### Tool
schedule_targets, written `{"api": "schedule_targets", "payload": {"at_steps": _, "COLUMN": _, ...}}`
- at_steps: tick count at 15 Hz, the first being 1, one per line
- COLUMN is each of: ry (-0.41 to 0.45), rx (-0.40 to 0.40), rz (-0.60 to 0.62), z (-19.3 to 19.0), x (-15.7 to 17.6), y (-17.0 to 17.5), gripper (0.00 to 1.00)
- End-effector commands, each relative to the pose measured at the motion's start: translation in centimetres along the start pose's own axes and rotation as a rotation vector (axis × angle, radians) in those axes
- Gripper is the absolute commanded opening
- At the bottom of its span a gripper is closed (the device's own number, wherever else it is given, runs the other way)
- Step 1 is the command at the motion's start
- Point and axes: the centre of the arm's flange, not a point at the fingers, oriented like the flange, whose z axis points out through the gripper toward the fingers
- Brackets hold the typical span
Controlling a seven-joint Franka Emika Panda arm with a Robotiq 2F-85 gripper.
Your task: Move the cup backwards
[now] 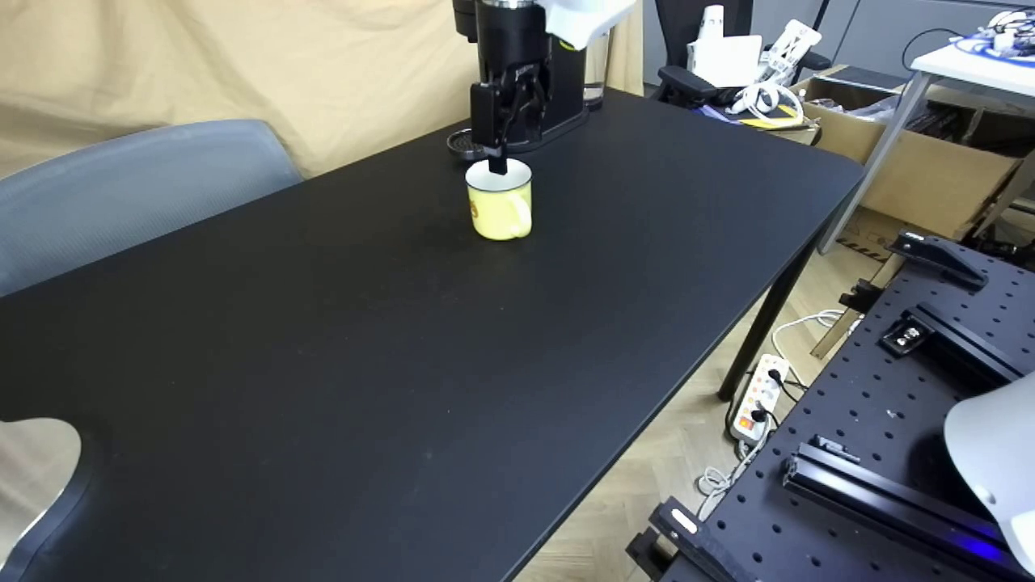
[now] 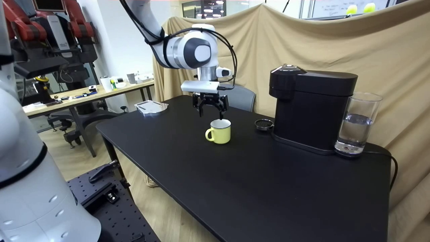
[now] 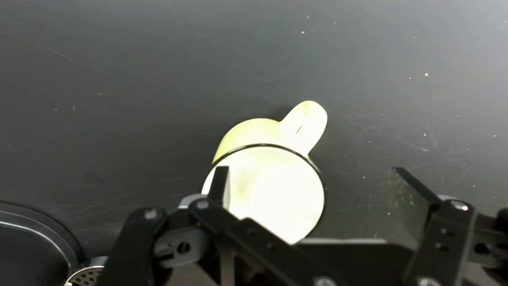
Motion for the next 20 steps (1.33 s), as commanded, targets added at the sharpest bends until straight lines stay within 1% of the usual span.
{"api": "schedule_targets", "payload": {"at_steps": 1, "ry": 0.043, "rx": -0.045, "rz": -0.040, "z": 3.1, "x": 3.0, "y": 1.0, "gripper": 1.00}}
{"api": "schedule_targets", "payload": {"at_steps": 5, "ry": 0.071, "rx": -0.042, "rz": -0.079, "z": 5.5, "x": 4.5, "y": 0.6, "gripper": 1.00}}
{"api": "schedule_targets", "payload": {"at_steps": 10, "ry": 0.073, "rx": -0.026, "rz": -0.133, "z": 6.1, "x": 5.6, "y": -1.2, "gripper": 1.00}}
{"api": "schedule_targets", "payload": {"at_steps": 11, "ry": 0.078, "rx": -0.020, "rz": -0.134, "z": 6.0, "x": 5.7, "y": -1.3, "gripper": 0.75}}
{"api": "schedule_targets", "payload": {"at_steps": 12, "ry": 0.082, "rx": -0.018, "rz": -0.135, "z": 5.9, "x": 5.8, "y": -1.5, "gripper": 0.75}}
{"api": "schedule_targets", "payload": {"at_steps": 13, "ry": 0.085, "rx": -0.019, "rz": -0.138, "z": 5.8, "x": 5.9, "y": -1.6, "gripper": 0.69}}
{"api": "schedule_targets", "payload": {"at_steps": 14, "ry": 0.087, "rx": -0.018, "rz": -0.137, "z": 5.6, "x": 5.8, "y": -1.6, "gripper": 0.60}}
{"api": "schedule_targets", "payload": {"at_steps": 20, "ry": 0.062, "rx": -0.007, "rz": -0.131, "z": 5.2, "x": 5.4, "y": -1.3, "gripper": 0.19}}
